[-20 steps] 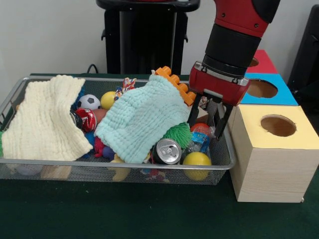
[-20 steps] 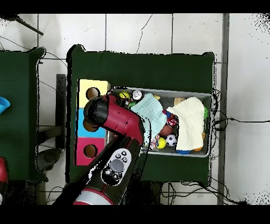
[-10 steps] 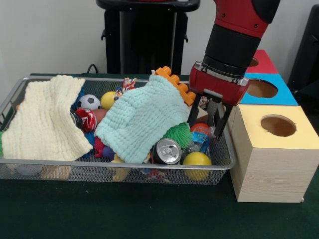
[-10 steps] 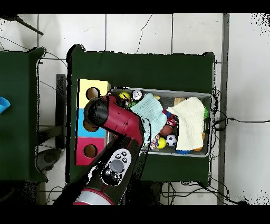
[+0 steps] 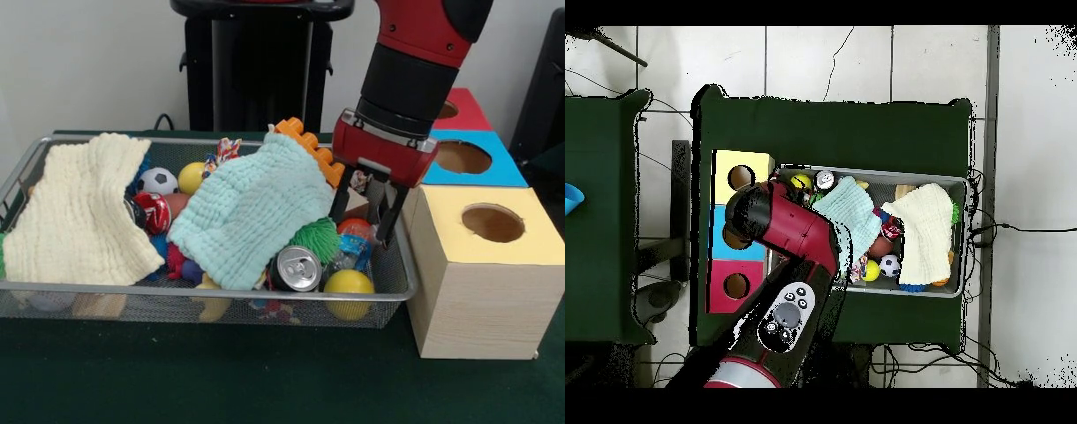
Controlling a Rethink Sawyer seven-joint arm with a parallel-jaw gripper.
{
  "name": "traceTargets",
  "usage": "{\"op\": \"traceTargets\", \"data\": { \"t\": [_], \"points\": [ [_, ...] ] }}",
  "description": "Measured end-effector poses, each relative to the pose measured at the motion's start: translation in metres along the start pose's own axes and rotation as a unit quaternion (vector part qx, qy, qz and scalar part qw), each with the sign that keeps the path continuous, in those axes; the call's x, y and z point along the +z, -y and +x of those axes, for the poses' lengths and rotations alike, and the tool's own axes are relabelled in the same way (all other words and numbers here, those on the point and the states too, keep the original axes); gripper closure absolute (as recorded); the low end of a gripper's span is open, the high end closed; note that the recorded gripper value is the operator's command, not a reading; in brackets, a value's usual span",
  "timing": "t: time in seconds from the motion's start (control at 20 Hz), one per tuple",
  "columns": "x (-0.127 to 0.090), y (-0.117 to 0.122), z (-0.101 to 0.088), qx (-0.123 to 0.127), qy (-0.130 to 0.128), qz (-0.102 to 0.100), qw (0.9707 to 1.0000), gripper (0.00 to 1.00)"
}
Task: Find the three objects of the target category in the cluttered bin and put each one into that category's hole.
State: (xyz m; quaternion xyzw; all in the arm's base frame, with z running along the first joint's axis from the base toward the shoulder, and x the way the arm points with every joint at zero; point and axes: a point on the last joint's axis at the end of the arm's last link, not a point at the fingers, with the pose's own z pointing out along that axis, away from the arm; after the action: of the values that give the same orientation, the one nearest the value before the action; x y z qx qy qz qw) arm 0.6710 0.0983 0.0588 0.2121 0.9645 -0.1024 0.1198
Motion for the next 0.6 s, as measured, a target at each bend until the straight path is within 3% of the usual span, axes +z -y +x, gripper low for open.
{"op": "traceTargets", "data": {
  "t": [0.6],
  "points": [
    [0.018,0.003,0.018,-0.003,-0.019,0.009,0.9998,0.0]
  ]
}}
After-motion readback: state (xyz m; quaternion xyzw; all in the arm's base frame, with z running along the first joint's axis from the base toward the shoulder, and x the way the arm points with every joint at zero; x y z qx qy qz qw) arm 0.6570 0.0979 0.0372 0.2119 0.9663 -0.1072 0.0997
